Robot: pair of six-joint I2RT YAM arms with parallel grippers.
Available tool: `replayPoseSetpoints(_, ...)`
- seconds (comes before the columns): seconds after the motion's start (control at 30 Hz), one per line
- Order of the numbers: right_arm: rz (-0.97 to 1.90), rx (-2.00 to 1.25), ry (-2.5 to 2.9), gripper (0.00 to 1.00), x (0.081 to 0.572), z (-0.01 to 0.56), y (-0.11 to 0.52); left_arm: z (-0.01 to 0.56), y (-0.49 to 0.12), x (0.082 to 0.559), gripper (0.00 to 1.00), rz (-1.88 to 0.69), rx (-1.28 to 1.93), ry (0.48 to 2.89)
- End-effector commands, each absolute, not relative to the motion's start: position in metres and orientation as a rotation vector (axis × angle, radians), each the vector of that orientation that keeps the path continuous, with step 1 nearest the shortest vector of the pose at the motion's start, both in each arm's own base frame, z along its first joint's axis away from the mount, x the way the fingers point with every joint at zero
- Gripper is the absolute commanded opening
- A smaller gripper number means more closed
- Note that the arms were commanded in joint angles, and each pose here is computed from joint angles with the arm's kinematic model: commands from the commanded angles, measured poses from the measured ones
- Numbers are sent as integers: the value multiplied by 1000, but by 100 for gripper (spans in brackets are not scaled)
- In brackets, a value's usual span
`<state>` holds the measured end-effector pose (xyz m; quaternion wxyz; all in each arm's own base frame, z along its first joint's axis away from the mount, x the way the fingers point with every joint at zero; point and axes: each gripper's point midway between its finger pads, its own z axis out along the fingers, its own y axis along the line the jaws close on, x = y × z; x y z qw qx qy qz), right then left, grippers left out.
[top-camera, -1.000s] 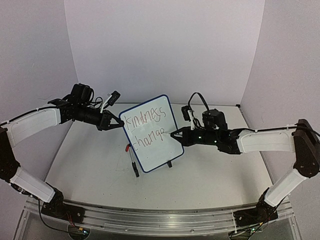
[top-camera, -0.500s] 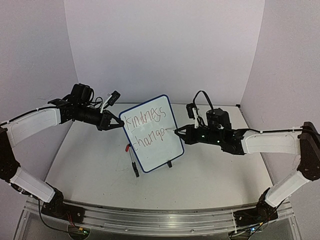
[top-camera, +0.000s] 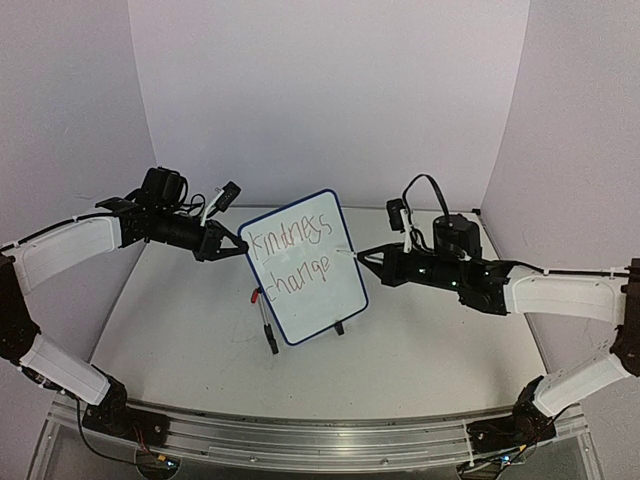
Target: Write a sentence on the whiteboard
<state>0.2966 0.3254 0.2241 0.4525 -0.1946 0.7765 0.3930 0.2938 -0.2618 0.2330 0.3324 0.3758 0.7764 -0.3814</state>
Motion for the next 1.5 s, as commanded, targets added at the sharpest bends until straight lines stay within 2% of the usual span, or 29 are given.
replayPoseSetpoints(0.0, 1034, -545, 1867, 0, 289, 233, 328, 223, -257, 292, 0, -929, 1006, 2066)
replayPoseSetpoints(0.47, 1140, -621, 1856, 0, 300, 227, 333, 223, -256, 292, 0, -922, 1003, 2067)
replayPoseSetpoints(0.87, 1031, -514, 1880, 0, 325, 221, 327, 223, -256, 292, 0, -921, 1004, 2066)
replayPoseSetpoints(1.47, 1026, -495, 1892, 0, 341, 216, 337, 224, -256, 292, 0, -923, 1006, 2065)
